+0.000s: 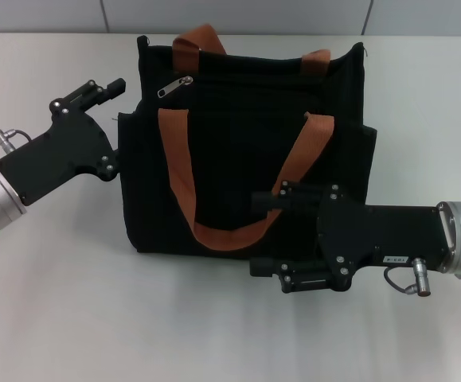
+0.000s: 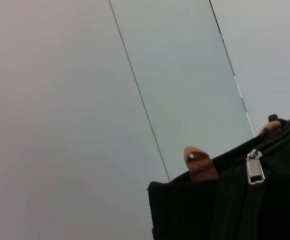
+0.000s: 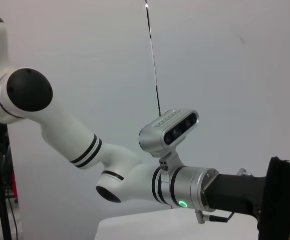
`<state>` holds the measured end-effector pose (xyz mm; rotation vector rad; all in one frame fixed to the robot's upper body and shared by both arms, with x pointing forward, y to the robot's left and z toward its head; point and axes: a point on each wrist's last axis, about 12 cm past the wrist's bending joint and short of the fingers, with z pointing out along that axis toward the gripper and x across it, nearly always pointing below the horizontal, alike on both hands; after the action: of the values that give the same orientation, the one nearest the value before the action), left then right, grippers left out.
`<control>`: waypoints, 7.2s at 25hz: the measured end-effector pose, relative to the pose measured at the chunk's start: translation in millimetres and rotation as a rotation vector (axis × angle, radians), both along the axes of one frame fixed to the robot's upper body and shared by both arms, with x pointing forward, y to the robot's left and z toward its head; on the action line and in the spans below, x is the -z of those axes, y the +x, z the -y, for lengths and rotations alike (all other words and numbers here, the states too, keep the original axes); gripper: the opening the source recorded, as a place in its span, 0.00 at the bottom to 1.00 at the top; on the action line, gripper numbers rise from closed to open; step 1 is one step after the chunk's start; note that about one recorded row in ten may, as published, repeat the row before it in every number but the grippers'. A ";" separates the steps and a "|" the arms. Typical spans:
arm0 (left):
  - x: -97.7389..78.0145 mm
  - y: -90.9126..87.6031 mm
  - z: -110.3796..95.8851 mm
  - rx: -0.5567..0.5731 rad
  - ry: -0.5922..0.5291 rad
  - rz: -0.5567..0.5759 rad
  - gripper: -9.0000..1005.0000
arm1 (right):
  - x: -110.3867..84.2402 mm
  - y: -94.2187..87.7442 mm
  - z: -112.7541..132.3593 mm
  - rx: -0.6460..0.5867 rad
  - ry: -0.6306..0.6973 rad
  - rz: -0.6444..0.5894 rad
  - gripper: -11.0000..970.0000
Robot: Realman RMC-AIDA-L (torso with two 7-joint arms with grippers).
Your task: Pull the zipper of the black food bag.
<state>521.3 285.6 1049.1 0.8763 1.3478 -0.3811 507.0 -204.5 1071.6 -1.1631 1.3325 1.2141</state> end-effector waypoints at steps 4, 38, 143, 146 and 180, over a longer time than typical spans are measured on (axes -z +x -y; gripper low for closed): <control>-1.5 0.9 1.1 0.002 -0.008 0.007 0.59 | 0.7 0.2 -0.4 0.007 -0.001 0.000 0.82; -18.1 1.9 7.3 0.017 -0.085 0.150 0.03 | -21.5 11.2 -5.5 0.118 0.297 -0.229 0.82; -24.9 -7.6 21.8 0.079 -0.143 0.271 0.03 | -83.5 91.4 -53.9 0.249 -0.201 -0.451 0.02; -24.7 -7.8 21.6 0.078 -0.144 0.271 0.03 | -82.1 90.3 -52.0 0.253 -0.199 -0.455 0.03; -27.8 -4.2 26.3 0.097 -0.147 0.281 0.03 | -89.8 90.5 -71.9 0.222 -0.224 -0.384 0.21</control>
<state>517.2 259.3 1076.9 0.8405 1.0088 -0.4106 597.5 -132.6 1161.4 -0.9273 1.8733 1.1840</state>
